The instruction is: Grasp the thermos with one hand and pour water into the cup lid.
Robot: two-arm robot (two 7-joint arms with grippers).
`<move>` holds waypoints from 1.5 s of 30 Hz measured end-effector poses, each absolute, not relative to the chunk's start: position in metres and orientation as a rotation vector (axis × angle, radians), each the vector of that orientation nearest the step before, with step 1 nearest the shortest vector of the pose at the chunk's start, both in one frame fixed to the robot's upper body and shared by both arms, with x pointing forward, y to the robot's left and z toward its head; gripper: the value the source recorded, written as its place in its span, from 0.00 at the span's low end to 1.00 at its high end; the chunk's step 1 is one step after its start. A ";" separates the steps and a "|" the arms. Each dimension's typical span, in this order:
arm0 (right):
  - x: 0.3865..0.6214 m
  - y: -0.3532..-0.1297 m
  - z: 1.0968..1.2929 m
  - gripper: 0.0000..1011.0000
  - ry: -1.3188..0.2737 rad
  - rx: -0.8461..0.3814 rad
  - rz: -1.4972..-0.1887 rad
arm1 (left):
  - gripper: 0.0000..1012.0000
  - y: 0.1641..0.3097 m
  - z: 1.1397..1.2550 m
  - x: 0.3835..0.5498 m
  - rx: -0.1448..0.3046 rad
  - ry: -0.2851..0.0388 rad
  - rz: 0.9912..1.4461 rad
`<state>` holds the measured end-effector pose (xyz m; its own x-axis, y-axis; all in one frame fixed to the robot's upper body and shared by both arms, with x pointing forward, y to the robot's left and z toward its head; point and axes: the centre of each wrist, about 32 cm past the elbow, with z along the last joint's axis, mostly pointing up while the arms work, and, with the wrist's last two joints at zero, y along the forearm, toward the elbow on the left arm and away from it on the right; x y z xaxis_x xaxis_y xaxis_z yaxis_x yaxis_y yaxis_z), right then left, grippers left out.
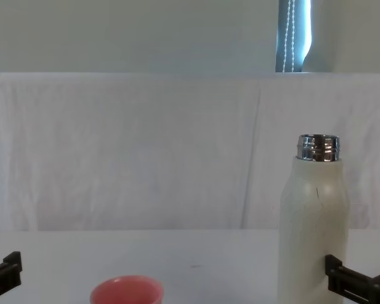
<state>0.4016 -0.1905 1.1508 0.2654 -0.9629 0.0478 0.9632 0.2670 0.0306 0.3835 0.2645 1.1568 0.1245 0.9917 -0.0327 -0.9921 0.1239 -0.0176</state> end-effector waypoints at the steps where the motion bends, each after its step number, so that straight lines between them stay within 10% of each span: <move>1: 0.402 -0.190 1.151 0.99 -0.059 -0.004 -1.299 | 0.99 0.265 1.157 0.384 -0.038 0.014 1.446; 45: 0.416 -0.176 1.157 0.99 -0.067 -0.024 -1.174 | 0.99 0.265 1.157 0.384 -0.038 0.014 1.446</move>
<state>0.4157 -0.1761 1.1568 0.3851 -0.9205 0.0656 0.9220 0.3869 0.0163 0.3835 0.2645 1.1568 0.1245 0.9917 -0.0327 -0.9921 0.1240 -0.0176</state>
